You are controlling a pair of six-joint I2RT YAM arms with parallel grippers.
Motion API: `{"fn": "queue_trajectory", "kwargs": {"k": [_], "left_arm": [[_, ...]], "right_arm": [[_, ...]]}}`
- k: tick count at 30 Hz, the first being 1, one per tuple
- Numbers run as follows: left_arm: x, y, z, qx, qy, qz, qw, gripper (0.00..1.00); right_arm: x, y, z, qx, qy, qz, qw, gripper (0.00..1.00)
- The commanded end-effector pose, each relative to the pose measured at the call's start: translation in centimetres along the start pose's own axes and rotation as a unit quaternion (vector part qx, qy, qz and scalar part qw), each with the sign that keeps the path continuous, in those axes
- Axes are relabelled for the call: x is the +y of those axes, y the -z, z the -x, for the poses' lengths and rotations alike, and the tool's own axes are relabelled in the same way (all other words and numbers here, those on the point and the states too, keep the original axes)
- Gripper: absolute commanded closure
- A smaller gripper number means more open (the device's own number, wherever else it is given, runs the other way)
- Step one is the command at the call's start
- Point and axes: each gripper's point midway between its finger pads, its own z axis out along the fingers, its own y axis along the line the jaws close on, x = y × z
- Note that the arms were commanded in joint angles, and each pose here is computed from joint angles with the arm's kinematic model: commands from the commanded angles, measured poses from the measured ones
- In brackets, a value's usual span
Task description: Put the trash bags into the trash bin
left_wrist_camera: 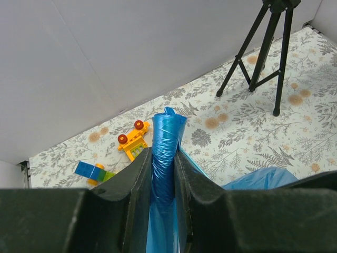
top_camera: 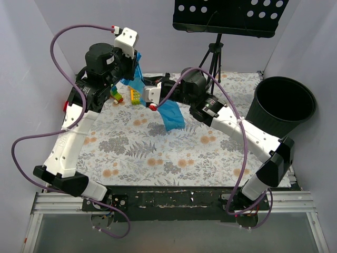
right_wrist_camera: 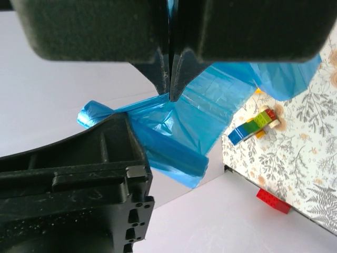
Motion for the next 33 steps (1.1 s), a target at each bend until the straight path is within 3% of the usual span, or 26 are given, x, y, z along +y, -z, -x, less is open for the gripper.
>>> {"fn": "queue_trajectory", "kwargs": {"k": [1, 7, 13, 19, 23, 26, 28, 31, 33], "left_arm": [[7.5, -1.0, 3.3, -0.067, 0.001, 0.164, 0.984, 1.00], [7.1, -1.7, 2.8, -0.060, 0.001, 0.155, 0.986, 1.00], [6.1, -0.3, 4.1, -0.075, 0.012, 0.124, 0.989, 1.00], [4.4, 1.0, 3.7, -0.073, 0.026, 0.078, 0.994, 1.00], [4.1, 2.2, 0.8, -0.036, 0.047, 0.081, 0.995, 1.00], [2.4, 3.4, -2.7, -0.005, 0.083, 0.056, 0.995, 1.00], [0.7, 4.1, -4.1, 0.009, 0.112, 0.021, 0.993, 1.00], [-2.5, 4.3, -4.6, 0.013, 0.164, -0.055, 0.985, 1.00], [-4.2, 3.7, -6.6, 0.040, 0.204, -0.083, 0.975, 1.00]], "right_arm": [[4.0, 2.8, 9.7, -0.155, 0.025, 0.086, 0.984, 0.99], [3.0, 3.3, 9.9, -0.154, 0.021, 0.056, 0.986, 0.99], [-1.3, 2.4, 6.5, -0.086, -0.095, -0.048, 0.991, 0.99], [-2.8, 0.8, 2.4, -0.028, -0.202, -0.078, 0.976, 0.99], [-2.3, 1.3, -2.5, 0.048, -0.321, -0.039, 0.945, 0.99], [-1.3, 4.4, -5.4, 0.068, -0.404, 0.019, 0.912, 0.99], [-1.4, 6.4, -5.3, 0.058, -0.421, 0.039, 0.904, 0.99], [-0.8, 8.2, -3.6, 0.052, -0.394, 0.084, 0.914, 0.99], [1.5, 9.2, -3.1, 0.062, -0.409, 0.131, 0.901, 0.99]]}}
